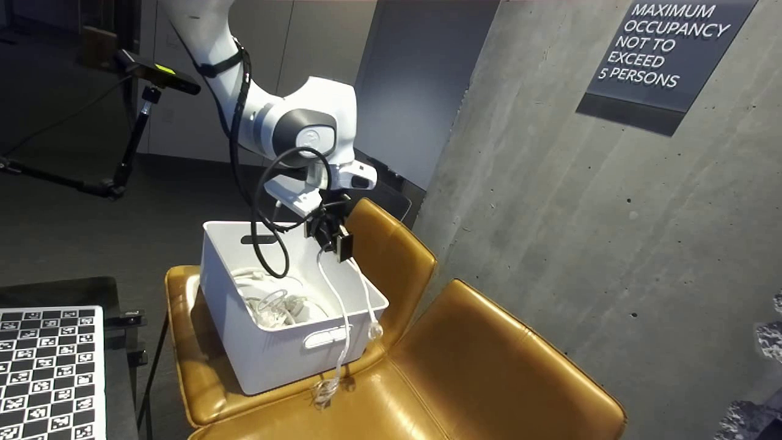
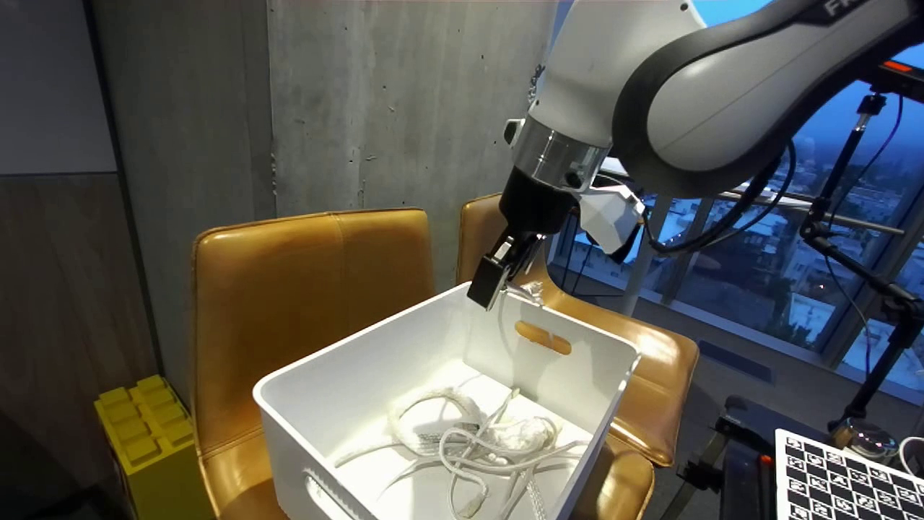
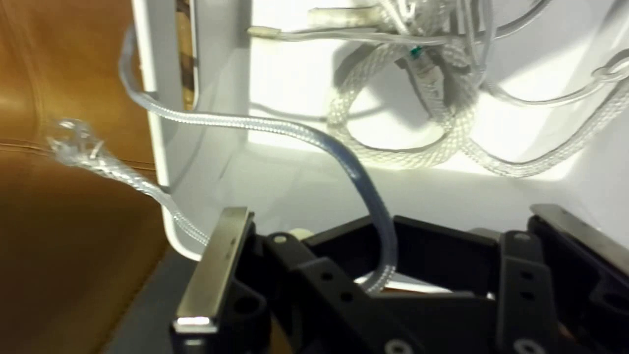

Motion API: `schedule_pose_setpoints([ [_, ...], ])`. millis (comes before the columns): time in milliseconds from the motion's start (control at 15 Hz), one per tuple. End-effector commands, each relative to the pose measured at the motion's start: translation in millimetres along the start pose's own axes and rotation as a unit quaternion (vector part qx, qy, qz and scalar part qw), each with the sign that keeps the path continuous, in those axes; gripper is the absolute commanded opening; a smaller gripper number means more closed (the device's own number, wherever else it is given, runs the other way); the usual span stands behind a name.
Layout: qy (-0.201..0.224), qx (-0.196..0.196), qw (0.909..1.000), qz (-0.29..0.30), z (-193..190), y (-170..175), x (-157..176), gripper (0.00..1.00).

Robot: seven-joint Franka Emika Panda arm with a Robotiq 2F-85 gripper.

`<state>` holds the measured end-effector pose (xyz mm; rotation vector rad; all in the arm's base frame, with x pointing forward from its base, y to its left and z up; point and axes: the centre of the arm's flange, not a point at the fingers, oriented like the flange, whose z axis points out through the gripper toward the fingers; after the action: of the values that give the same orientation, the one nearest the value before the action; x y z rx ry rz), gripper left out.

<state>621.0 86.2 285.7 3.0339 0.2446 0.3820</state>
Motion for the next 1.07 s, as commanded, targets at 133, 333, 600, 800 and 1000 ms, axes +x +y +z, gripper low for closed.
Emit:
schedule_pose_setpoints([
  [133, 0.014, 0.009, 0.9994, -0.031, -48.2, -96.2, -2.2, 0.00],
  [333, 0.020, 0.018, 0.9988, -0.041, -62.3, -129.6, 0.1, 0.00],
  [600, 0.013, 0.020, 0.9987, -0.044, -56.9, -139.4, -4.8, 0.00],
  [800, 0.005, 0.019, 0.9990, -0.040, -47.0, -128.5, -7.7, 0.00],
  [1000, -0.004, 0.017, 0.9993, -0.033, -36.6, -117.3, -12.2, 0.00],
])
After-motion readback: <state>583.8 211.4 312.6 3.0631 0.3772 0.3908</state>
